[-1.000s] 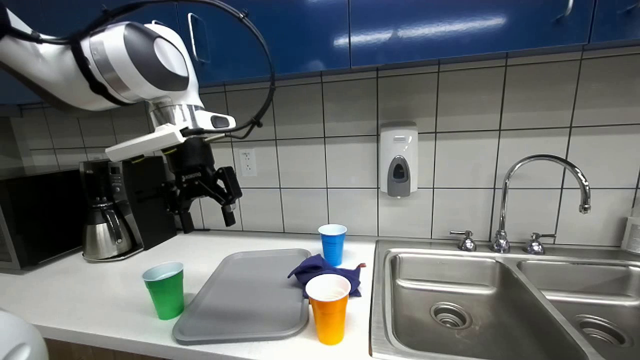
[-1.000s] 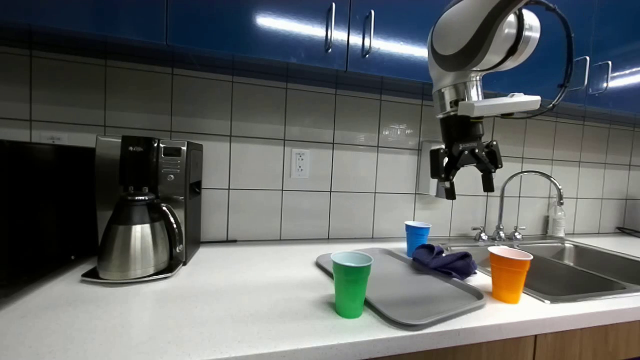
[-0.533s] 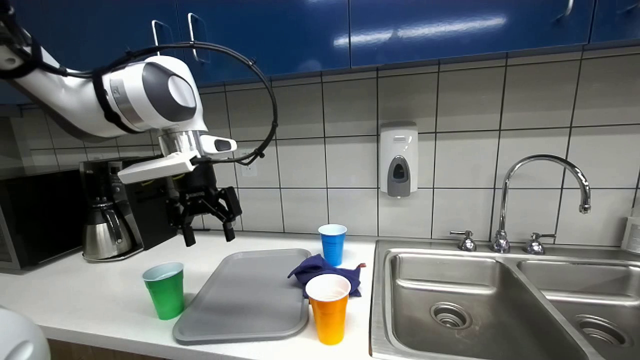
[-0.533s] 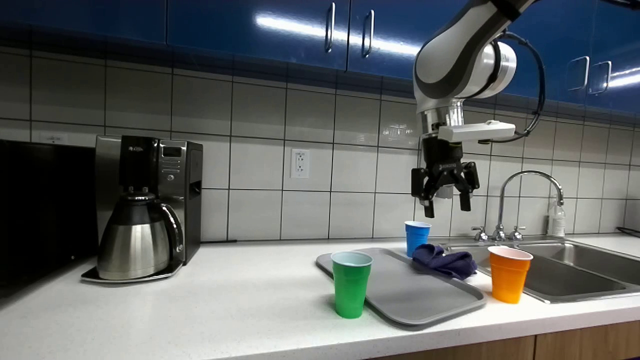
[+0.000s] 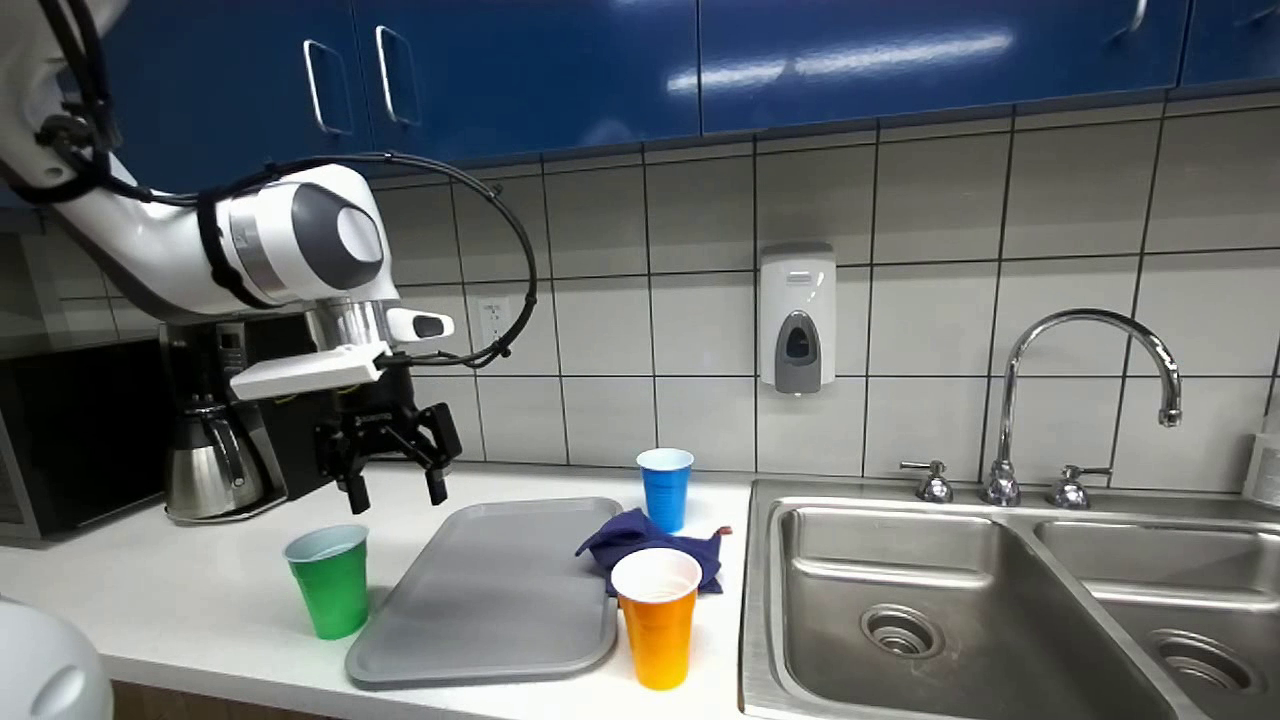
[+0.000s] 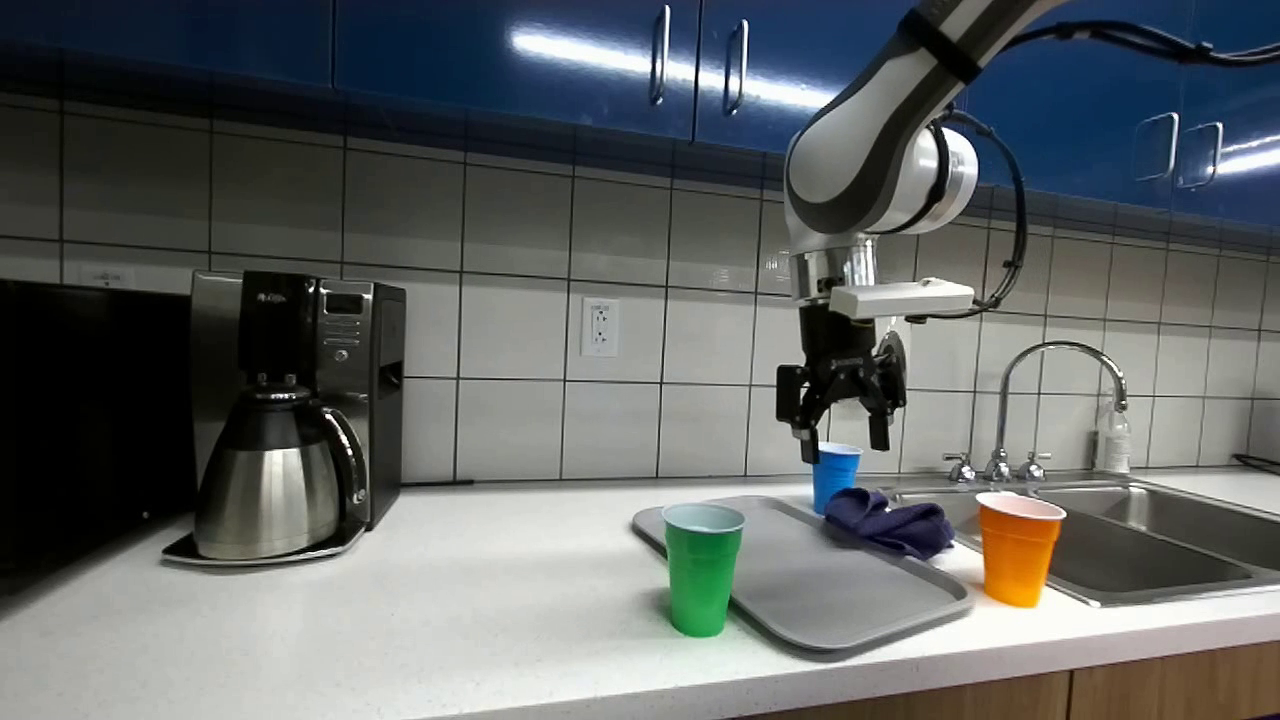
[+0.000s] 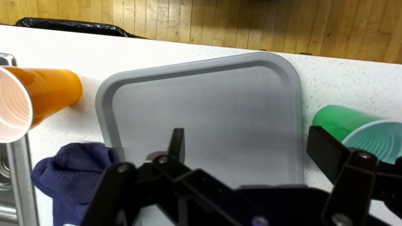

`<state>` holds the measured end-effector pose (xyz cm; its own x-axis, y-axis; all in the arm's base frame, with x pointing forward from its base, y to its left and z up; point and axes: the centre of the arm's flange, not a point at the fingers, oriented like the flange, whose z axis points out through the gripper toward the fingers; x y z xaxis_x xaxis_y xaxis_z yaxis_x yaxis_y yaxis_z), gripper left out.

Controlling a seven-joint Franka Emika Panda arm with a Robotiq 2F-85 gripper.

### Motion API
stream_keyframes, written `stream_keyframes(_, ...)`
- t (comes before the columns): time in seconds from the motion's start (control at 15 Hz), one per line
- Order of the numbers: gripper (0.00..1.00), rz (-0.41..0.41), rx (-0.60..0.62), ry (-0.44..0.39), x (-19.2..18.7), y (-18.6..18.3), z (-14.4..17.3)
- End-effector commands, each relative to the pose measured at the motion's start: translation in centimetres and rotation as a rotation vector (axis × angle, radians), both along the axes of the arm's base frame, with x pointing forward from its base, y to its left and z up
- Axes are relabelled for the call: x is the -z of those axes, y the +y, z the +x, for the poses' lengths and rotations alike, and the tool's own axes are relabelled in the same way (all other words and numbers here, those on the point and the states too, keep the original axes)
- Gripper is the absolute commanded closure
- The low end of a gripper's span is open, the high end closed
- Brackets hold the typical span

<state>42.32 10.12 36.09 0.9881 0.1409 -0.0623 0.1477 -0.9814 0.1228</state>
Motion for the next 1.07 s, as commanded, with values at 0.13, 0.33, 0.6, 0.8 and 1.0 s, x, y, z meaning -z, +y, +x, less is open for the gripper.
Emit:
stream_keyframes(0.13, 0.0, 0.016, -0.018, -0.02, 0.8, 3.8, 1.5)
stream_keyframes(0.33, 0.0, 0.022, -0.016, -0.039, 1.4, 5.2, 2.0)
stream_keyframes(0.6, 0.0, 0.022, -0.011, -0.062, 2.4, 7.1, 2.8)
stream_keyframes(0.8, 0.0, 0.023, -0.017, -0.069, 3.2, 8.1, 3.3)
stream_keyframes(1.0, 0.0, 0.026, -0.036, -0.069, 3.8, 8.8, 3.8)
